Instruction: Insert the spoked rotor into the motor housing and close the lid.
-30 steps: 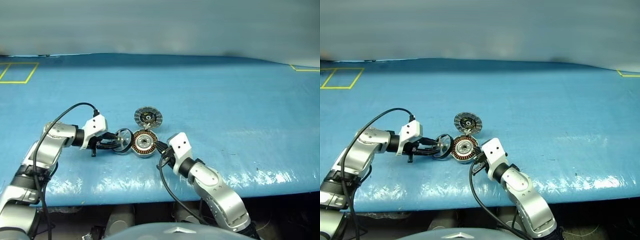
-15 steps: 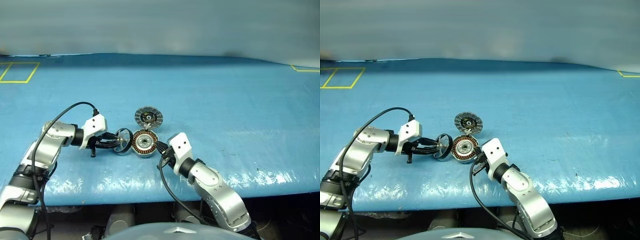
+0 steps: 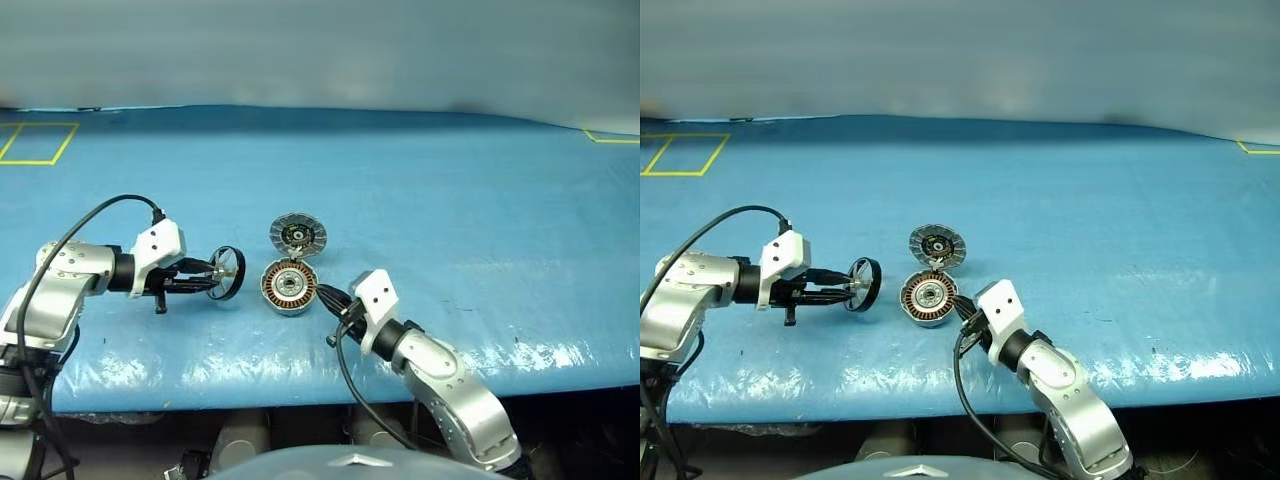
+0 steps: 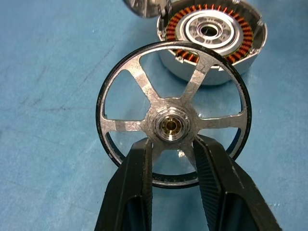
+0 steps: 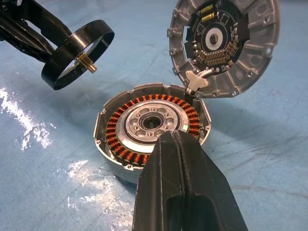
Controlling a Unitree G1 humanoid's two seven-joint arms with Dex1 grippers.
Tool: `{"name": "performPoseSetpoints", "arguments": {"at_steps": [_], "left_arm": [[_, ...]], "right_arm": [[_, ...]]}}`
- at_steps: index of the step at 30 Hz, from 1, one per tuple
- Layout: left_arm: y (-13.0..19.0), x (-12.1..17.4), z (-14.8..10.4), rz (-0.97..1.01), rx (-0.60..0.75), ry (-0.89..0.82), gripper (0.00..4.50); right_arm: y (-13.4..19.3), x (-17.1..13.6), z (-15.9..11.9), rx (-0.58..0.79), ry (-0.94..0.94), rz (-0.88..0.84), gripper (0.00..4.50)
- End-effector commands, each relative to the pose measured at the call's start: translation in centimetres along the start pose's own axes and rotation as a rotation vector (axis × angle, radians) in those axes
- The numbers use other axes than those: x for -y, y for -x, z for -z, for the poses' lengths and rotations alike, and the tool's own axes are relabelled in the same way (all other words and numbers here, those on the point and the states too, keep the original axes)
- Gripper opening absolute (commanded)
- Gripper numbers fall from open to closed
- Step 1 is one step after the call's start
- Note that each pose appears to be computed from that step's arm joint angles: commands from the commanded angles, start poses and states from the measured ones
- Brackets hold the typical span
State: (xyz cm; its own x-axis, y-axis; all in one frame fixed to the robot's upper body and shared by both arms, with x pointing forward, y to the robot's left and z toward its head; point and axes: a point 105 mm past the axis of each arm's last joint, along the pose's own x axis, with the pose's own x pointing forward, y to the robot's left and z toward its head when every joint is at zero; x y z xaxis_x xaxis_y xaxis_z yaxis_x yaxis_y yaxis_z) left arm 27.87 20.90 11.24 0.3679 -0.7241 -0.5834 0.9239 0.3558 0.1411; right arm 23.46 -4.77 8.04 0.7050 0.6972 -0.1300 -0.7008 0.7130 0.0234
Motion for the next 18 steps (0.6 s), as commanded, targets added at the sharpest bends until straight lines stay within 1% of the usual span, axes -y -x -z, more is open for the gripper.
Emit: {"name": "performPoseSetpoints", "arguments": {"at_steps": [1,4,9,11,15,18], "left_arm": [[0.3,0.6,-3.2,0.004,0.120,-0.028,0.99],[-0.3,1.8,-3.9,0.079,0.117,-0.052,0.99],[-2.2,3.0,-4.5,0.158,0.057,-0.128,0.99],[-3.1,3.3,-4.8,0.174,0.032,-0.145,0.99],[-4.5,3.7,-6.5,0.228,0.066,-0.175,0.99],[-5.4,3.4,-7.1,0.245,0.050,-0.198,0.99]], "right_arm": [[0.4,0.1,-1.0,0.077,0.055,-0.019,0.00],[0.5,0.1,-0.4,0.079,0.054,-0.041,0.00],[0.6,0.1,0.7,0.059,0.042,-0.031,0.00],[0.6,0.2,0.9,0.057,0.030,-0.020,0.00],[0.9,-0.1,1.3,0.050,0.015,-0.018,0.00],[1.0,-0.2,1.5,0.042,0.019,-0.005,0.00]]}}
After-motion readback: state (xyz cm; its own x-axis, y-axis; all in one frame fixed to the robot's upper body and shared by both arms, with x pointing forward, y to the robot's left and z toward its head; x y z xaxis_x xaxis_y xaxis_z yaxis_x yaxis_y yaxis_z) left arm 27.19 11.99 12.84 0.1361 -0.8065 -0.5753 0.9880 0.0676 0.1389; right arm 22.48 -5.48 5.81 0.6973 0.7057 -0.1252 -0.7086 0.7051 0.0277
